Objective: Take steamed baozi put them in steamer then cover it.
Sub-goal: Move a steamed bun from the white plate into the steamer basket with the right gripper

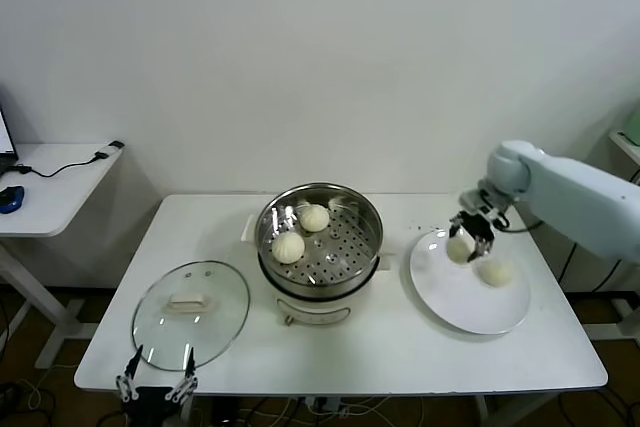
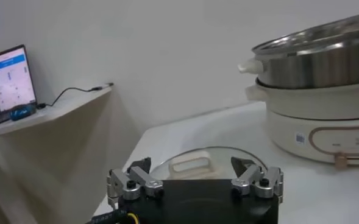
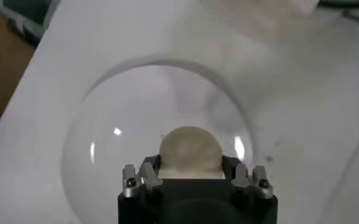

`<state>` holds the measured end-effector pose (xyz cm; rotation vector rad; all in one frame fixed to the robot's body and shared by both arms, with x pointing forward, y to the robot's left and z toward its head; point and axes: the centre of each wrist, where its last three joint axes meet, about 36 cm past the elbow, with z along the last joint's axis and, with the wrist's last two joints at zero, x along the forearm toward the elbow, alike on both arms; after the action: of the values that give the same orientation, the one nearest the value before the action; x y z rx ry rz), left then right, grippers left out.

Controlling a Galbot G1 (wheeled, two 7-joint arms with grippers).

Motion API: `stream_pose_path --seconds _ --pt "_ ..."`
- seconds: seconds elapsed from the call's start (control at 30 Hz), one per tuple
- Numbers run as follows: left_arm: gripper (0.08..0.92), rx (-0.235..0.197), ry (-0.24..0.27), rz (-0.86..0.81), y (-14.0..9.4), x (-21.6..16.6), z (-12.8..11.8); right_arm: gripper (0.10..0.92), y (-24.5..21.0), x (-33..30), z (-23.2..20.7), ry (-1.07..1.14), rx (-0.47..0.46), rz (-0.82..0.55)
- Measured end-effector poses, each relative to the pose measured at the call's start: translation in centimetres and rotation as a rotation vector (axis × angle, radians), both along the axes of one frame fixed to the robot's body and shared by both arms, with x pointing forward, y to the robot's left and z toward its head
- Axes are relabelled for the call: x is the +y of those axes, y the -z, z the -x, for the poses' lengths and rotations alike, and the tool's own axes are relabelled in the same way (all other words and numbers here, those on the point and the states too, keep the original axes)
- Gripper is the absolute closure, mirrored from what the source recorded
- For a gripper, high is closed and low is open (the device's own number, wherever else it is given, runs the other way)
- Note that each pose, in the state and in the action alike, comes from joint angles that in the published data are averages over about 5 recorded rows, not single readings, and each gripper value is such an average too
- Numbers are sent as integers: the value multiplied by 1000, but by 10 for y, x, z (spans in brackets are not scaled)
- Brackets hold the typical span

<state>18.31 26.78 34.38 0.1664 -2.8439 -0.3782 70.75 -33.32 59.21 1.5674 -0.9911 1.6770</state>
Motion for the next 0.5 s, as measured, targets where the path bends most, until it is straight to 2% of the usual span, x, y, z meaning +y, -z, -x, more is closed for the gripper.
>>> stream_pose_path --seconds 0.23,0.5 --pt "177 2 6 0 -1 -1 -1 361 -83 90 -23 -317 -74 32" --pt "177 2 20 2 -5 -4 -1 361 -119 204 -15 -630 -81 73"
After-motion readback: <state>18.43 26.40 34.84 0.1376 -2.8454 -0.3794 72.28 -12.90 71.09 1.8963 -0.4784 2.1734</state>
